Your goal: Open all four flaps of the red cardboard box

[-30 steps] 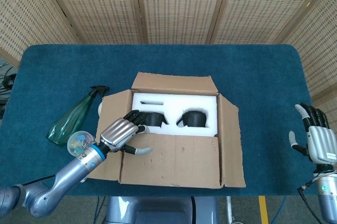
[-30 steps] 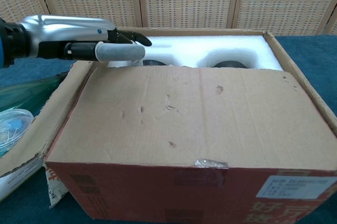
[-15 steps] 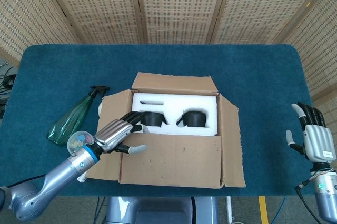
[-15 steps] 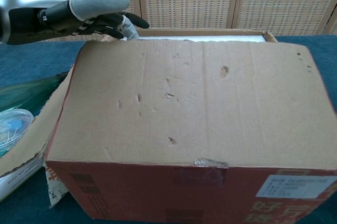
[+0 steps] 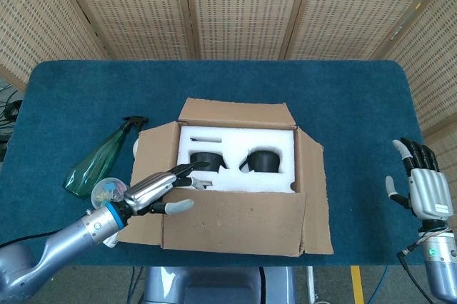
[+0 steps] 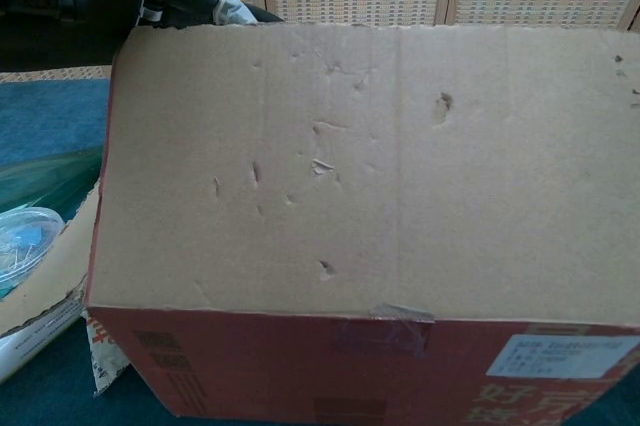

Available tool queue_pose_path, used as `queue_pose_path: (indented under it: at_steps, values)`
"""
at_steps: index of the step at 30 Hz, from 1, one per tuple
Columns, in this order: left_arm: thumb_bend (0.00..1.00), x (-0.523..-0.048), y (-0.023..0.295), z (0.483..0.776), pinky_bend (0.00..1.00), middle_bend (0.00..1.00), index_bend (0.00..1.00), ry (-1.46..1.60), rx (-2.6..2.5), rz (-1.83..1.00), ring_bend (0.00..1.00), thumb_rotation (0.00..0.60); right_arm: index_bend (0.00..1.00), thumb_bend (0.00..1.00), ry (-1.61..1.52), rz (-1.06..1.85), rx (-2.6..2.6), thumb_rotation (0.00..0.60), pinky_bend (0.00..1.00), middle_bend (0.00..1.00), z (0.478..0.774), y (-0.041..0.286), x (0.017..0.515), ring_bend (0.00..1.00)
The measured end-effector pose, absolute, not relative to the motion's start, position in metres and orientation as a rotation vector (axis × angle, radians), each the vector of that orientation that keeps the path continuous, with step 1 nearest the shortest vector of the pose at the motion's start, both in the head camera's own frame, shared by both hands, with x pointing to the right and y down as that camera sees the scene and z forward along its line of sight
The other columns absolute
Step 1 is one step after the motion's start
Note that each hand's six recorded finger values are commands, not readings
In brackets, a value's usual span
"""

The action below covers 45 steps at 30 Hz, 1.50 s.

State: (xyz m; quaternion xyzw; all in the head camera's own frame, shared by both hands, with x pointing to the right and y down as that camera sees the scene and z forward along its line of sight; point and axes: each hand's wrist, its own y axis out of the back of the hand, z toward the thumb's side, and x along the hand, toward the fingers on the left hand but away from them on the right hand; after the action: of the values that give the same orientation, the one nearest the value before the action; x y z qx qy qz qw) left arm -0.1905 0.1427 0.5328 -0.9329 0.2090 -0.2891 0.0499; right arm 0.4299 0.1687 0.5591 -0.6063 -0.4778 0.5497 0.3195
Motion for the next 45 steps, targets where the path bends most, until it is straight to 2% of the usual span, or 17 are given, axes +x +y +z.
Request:
queue_pose_path:
  at_steps: [13,23,33,39,45]
  values:
    - [0.17,-0.19,0.162,0.509,0.0,0.0,0.38,0.544,-3.16,-0.708,0.0,0.024,0.09,0.52,-1.249,1.445,-1.592,0.6,0.0,0.07,0.558,0.166,0.425,0.0]
    - [0.17,-0.207,0.188,0.487,0.0,0.0,0.38,0.203,-3.392,-0.502,0.0,0.024,0.09,0.52,-1.246,1.445,-1.586,0.6,0.0,0.07,0.556,0.166,0.424,0.0]
    - [0.17,-0.227,0.211,0.477,0.0,0.0,0.38,-0.053,-3.427,-0.504,0.0,0.025,0.09,0.52,-1.246,1.44,-1.589,0.6,0.0,0.07,0.555,0.165,0.422,0.0]
    - [0.17,-0.231,0.216,0.476,0.0,0.0,0.38,-0.092,-3.414,-0.525,0.0,0.023,0.09,0.52,-1.25,1.438,-1.589,0.6,0.0,0.07,0.554,0.166,0.422,0.0]
    - [0.17,-0.235,0.208,0.479,0.0,0.0,0.38,-0.002,-3.327,-0.538,0.0,0.024,0.09,0.52,-1.254,1.442,-1.586,0.6,0.0,0.07,0.553,0.167,0.425,0.0]
